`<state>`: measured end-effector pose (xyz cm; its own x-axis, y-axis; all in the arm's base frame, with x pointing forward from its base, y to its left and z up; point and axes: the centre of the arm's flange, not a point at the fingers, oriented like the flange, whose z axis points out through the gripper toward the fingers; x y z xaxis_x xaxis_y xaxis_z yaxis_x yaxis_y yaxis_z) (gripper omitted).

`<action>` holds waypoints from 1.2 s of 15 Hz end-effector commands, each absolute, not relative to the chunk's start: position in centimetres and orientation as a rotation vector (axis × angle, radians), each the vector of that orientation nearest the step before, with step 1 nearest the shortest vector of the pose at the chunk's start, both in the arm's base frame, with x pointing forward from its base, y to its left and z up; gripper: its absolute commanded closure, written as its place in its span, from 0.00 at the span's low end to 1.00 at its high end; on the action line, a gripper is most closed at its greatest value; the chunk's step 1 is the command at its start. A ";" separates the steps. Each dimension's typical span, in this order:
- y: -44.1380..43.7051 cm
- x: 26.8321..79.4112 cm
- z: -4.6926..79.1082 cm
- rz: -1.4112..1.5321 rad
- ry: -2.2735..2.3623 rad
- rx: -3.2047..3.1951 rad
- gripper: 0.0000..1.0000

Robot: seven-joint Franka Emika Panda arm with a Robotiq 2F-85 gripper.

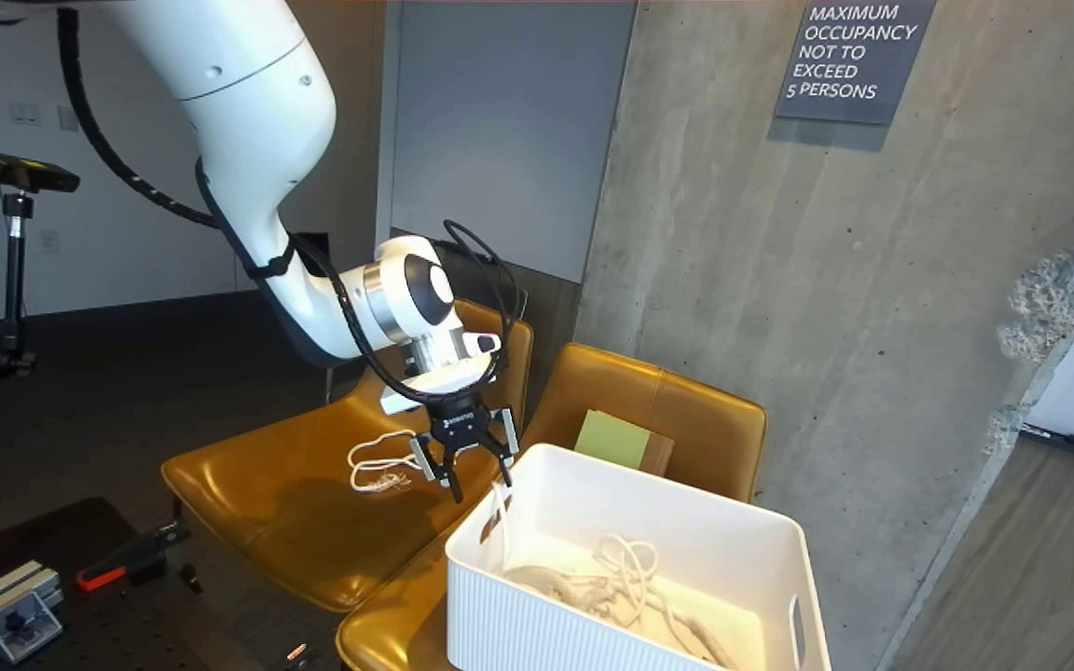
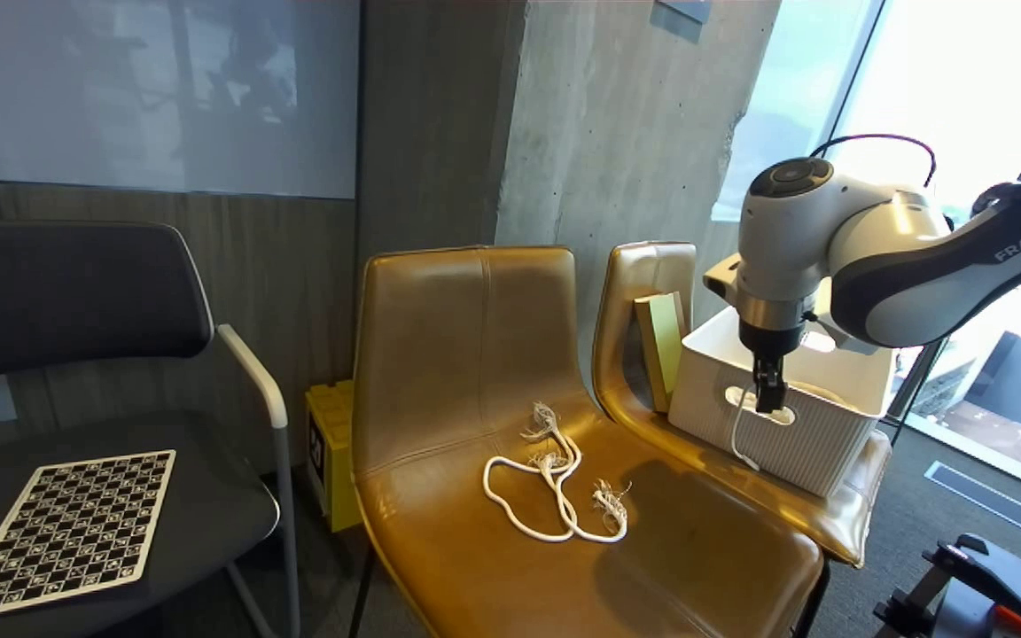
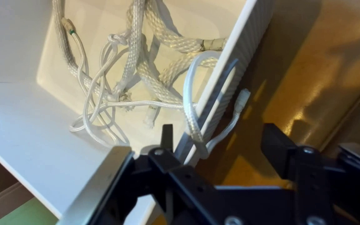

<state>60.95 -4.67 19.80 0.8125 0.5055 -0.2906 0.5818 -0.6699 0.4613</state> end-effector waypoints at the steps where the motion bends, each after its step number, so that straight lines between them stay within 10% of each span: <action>1: -4.6 61.6 20.1 -0.152 0.786 2.419 0.38; 7: -4.7 62.0 20.7 -0.132 0.769 2.412 0.38; 12: -5.0 62.1 21.6 -0.117 0.756 2.405 0.82; 18: -5.4 62.3 22.5 -0.094 0.719 2.391 0.88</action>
<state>62.41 -5.45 21.64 0.8459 0.4742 -0.2440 0.5263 -0.6686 0.5253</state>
